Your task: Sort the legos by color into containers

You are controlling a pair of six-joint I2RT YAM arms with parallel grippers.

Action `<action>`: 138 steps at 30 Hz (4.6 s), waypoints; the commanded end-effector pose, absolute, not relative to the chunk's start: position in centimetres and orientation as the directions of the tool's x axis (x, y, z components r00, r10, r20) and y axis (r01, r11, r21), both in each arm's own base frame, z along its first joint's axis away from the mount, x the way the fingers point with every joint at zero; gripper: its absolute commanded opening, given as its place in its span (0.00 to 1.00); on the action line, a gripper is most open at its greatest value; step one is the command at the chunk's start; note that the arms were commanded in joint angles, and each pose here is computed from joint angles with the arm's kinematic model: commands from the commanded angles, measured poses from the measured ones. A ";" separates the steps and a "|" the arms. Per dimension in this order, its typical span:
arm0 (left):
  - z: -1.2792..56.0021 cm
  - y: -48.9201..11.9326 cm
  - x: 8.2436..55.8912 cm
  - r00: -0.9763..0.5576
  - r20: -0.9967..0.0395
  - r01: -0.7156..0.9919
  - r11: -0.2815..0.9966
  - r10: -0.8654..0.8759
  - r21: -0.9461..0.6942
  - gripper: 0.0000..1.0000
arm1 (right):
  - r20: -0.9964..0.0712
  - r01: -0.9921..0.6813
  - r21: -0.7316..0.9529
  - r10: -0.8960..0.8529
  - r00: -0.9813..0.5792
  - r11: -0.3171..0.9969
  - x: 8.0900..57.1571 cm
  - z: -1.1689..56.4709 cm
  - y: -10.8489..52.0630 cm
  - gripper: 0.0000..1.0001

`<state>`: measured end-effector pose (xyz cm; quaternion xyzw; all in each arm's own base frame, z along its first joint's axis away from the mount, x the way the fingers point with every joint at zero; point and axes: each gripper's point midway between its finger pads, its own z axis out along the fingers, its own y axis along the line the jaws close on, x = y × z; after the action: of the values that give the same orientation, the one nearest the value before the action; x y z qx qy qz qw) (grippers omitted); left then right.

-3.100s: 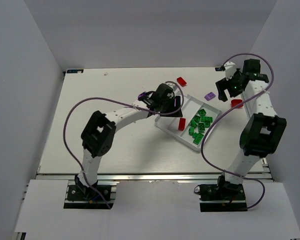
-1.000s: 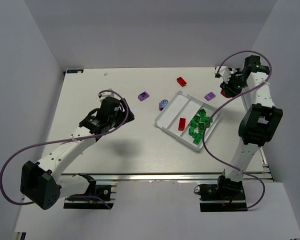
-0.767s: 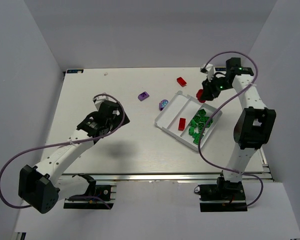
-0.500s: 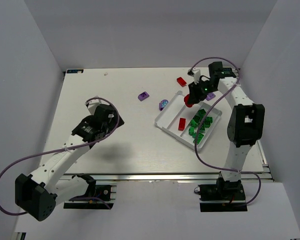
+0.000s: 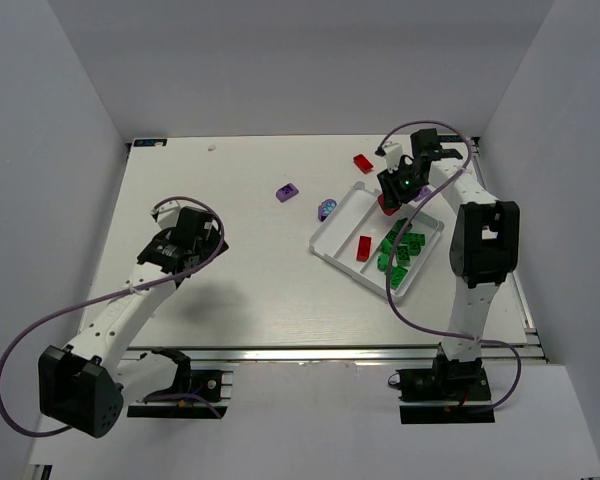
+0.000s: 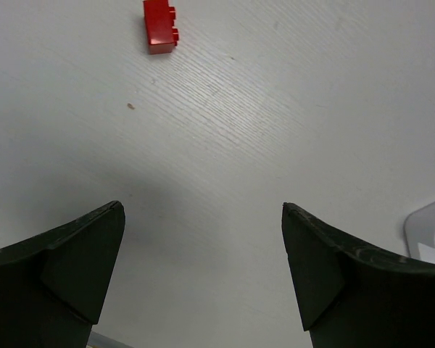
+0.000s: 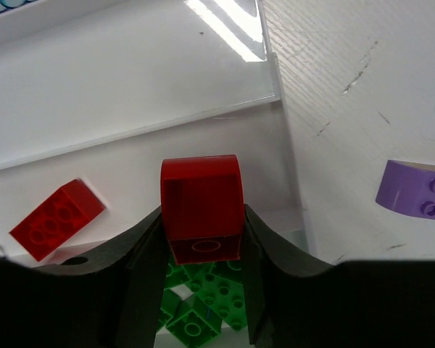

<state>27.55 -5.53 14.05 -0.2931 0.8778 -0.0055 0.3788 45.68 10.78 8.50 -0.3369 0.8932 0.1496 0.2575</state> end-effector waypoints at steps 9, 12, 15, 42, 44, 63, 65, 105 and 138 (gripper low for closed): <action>13.0 -1.8 29.1 -0.587 -0.654 -0.559 0.823 -0.478 -0.100 0.98 | -0.542 -0.672 -0.002 -0.565 -0.622 0.741 47.3 7.3 9.2 0.57; 12.5 -0.9 29.2 -0.592 -0.650 -0.570 0.818 -0.476 -0.081 0.98 | -0.551 -0.675 -0.006 -0.566 -0.613 0.737 47.1 8.1 9.2 0.58; 12.0 -0.1 29.4 -0.596 -0.645 -0.579 0.813 -0.478 -0.067 0.98 | -0.579 -0.682 -0.015 -0.562 -0.590 0.732 46.9 9.6 9.5 0.59; 7.3 4.8 30.3 -0.622 -0.557 -0.597 0.794 -0.550 -0.116 0.93 | -0.868 -0.879 0.055 -0.412 -0.277 0.474 39.9 18.7 14.8 0.44; 6.7 5.0 30.3 -0.631 -0.547 -0.592 0.797 -0.550 -0.119 0.92 | -0.871 -0.876 0.072 -0.398 -0.288 0.477 39.5 19.1 15.0 0.43; 5.7 4.1 35.3 -0.695 -0.509 -0.480 0.855 -0.508 -0.198 0.69 | -0.873 -0.866 0.121 -0.364 -0.326 0.485 38.4 18.9 15.4 0.54; 5.5 3.7 35.6 -0.705 -0.503 -0.460 0.862 -0.500 -0.211 0.67 | -0.871 -0.865 0.128 -0.363 -0.332 0.485 38.4 18.7 15.5 0.55; 15.9 -21.6 38.3 -0.765 -0.538 0.197 0.666 -0.355 -0.720 0.15 | -0.869 -0.790 0.157 -0.296 -0.396 0.593 39.8 20.5 14.9 0.00; 9.3 -42.7 38.1 -0.854 -0.519 0.365 0.666 -0.039 -0.651 0.35 | -0.846 -0.715 0.163 -0.277 -0.456 0.680 39.6 18.8 12.4 0.19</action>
<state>38.16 -42.28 9.20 0.0827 0.8750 -0.4072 0.2485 39.08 12.57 18.61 -0.3063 0.8144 0.2630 0.4167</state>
